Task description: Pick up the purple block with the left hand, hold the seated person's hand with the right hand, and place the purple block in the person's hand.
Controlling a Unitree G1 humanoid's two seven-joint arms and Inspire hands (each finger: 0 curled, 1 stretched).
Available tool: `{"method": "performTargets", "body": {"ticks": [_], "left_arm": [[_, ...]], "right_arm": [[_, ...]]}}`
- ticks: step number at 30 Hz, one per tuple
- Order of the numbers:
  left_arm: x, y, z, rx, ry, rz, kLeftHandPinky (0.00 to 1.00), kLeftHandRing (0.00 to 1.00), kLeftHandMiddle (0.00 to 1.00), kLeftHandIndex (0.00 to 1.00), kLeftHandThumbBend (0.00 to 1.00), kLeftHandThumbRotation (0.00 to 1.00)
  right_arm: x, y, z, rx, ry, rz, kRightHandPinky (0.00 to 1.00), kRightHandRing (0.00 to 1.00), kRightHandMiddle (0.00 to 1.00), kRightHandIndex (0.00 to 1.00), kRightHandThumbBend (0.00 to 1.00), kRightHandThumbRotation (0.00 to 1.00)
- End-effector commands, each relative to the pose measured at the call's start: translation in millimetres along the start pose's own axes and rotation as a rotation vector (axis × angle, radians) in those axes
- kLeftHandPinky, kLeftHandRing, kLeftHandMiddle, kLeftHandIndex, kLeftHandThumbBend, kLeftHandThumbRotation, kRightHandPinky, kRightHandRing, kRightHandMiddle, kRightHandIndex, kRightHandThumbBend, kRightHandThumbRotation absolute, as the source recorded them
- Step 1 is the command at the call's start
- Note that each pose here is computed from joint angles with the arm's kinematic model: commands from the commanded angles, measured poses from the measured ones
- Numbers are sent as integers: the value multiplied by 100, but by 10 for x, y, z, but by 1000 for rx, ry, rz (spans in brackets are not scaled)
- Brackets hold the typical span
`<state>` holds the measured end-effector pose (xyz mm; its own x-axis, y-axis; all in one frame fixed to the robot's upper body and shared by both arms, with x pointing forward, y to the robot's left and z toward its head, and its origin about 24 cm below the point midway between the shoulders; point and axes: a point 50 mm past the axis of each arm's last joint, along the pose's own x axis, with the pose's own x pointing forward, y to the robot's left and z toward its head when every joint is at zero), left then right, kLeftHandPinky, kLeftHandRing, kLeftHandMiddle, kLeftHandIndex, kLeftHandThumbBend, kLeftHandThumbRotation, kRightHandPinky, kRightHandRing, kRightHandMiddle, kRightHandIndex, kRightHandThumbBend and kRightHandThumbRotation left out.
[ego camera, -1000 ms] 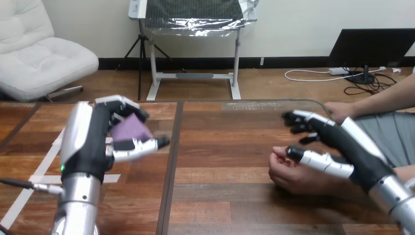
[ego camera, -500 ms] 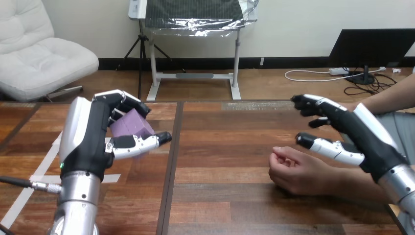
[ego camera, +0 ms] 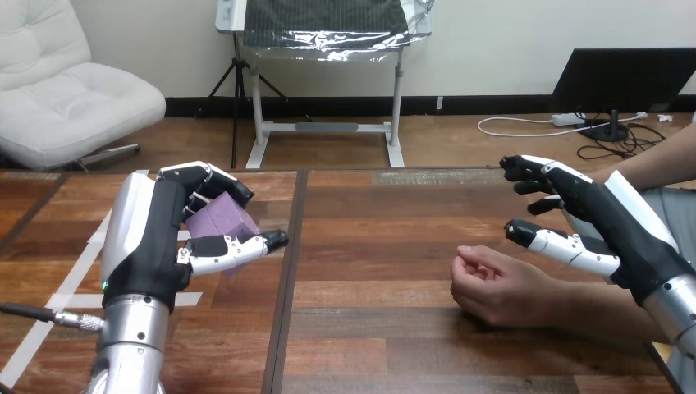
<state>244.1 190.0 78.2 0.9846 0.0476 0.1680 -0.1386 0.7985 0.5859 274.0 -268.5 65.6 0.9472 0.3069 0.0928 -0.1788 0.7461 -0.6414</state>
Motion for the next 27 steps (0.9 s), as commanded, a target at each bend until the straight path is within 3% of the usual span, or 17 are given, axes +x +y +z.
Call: {"method": "performTargets", "body": {"ticks": [1, 27], "left_arm": [[92, 86, 149, -20, -67, 47, 38, 40, 43, 43, 76, 0], [62, 106, 222, -56, -104, 60, 34, 38, 42, 42, 76, 0]], "right_arm": [[132, -235, 125, -58, -49, -65, 72, 83, 85, 85, 88, 75], [134, -279, -65, -204, 134, 49, 72, 85, 89, 90, 96, 65]]}}
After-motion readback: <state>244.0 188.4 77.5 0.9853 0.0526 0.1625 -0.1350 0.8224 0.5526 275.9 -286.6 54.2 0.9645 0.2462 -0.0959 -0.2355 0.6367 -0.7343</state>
